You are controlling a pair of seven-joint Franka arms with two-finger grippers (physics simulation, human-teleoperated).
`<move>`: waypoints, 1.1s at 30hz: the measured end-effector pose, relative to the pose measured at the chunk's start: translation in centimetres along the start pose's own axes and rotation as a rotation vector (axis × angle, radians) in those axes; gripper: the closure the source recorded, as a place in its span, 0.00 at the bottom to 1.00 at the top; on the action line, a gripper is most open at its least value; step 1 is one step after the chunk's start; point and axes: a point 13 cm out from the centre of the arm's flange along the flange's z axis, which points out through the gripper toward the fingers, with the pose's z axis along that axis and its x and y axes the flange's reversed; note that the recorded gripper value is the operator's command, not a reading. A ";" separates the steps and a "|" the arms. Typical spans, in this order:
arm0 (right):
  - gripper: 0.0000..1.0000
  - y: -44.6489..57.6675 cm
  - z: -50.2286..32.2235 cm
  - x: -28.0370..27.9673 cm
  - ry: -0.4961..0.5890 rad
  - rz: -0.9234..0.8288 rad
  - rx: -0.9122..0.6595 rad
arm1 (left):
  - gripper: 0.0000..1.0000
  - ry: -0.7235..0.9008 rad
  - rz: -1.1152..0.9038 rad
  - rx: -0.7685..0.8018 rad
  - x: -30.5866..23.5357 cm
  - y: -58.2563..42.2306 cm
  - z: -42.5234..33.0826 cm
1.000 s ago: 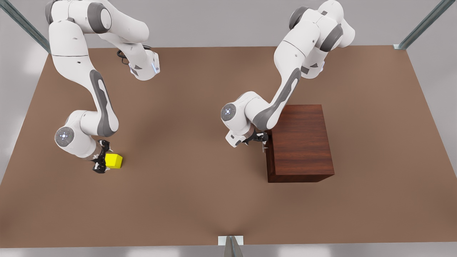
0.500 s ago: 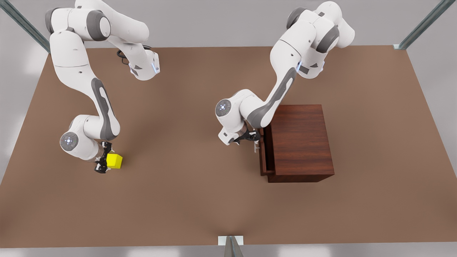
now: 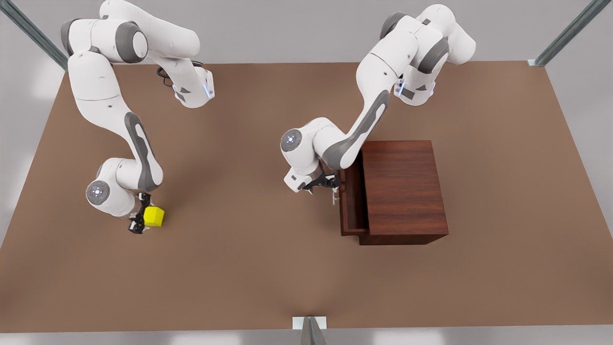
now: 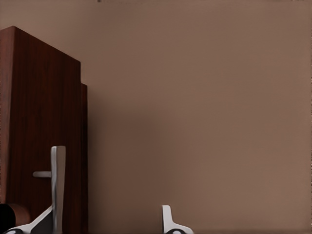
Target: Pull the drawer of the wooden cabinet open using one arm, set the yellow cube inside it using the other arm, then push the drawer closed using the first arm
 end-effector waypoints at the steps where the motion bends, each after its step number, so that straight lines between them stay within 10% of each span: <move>1: 0.00 0.0 0.1 -0.1 -0.003 -0.001 0.000 | 0.00 -0.002 -0.002 0.002 0.0 -0.2 -0.1; 12: 0.00 -0.6 1.3 0.0 -0.016 -0.017 0.003 | 0.00 -0.019 -0.010 0.009 0.7 -1.8 -0.9; 20: 0.27 -0.3 1.0 -0.2 -0.021 -0.010 -0.011 | 0.00 -0.025 -0.024 0.012 1.0 -2.6 -1.1; 33: 0.34 0.9 -2.0 -0.5 -0.027 0.001 -0.060 | 0.00 -0.040 -0.051 0.035 1.5 -4.7 -2.3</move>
